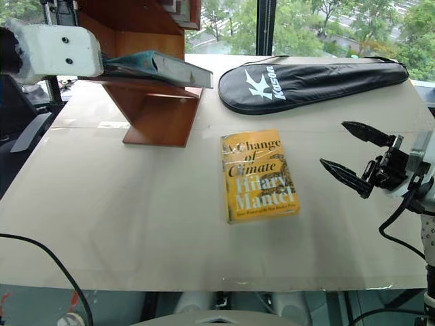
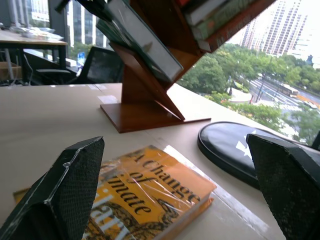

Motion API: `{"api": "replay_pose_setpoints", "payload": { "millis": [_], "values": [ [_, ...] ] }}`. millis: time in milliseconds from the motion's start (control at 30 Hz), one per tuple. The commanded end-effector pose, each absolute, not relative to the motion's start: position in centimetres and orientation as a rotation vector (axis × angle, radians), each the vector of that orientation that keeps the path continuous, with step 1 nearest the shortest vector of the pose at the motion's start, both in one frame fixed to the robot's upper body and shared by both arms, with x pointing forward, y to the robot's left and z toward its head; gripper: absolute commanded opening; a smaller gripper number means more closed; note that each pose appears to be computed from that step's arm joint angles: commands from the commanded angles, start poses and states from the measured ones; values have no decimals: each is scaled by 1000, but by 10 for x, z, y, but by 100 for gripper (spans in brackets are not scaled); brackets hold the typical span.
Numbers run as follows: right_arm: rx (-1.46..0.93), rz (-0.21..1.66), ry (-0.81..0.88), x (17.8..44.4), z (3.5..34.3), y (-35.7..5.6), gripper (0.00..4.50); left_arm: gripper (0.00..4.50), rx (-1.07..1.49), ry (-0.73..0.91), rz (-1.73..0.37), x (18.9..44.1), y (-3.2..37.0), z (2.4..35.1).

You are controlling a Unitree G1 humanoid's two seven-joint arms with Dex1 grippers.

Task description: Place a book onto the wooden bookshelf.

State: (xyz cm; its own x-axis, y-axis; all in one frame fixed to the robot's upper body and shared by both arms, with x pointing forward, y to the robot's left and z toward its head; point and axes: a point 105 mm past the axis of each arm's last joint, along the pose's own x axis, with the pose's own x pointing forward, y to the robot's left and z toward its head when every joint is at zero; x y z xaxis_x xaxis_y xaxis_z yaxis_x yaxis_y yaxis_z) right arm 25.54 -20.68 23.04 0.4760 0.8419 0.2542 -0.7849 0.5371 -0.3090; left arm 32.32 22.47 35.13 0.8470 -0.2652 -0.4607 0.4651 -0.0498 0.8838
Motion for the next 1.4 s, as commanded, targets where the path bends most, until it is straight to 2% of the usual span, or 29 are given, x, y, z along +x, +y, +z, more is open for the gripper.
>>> {"api": "replay_pose_setpoints", "payload": {
  "millis": [33,233,333,400,433,533,633,700,733,800,967,1100,1233,1400],
  "values": [
    [-147,1024,-512,246,260,-202,450,1,1484,323,-536,331,245,344],
    [-157,1065,-491,249,258,-197,450,1,1421,277,-556,348,224,342],
    [-152,1084,-490,249,260,-195,450,108,1360,257,-569,344,227,346],
    [-150,1089,-489,249,260,-197,450,199,1227,160,-613,339,219,352],
    [-150,1090,-483,250,260,-197,450,255,1122,127,-673,328,215,353],
    [-148,1093,-460,252,259,-199,450,255,927,54,-846,291,203,356],
    [-152,1088,-435,253,260,-201,450,255,650,-35,-1074,248,173,362],
    [-160,1074,-417,254,261,-204,450,255,513,10,-1233,225,156,341],
    [-166,1067,-404,255,260,-205,450,255,434,18,-1270,222,151,332],
    [-182,1037,-377,257,255,-208,450,255,295,14,-1244,232,143,300],
    [-294,913,-230,256,229,-225,450,255,77,24,-967,266,150,219],
    [-333,802,-80,241,198,-256,450,255,89,109,-819,268,181,162],
    [-329,728,10,222,179,-284,450,255,127,175,-766,254,210,133],
    [-336,686,90,208,159,-298,450,255,98,186,-732,246,222,121]
  ]
}}
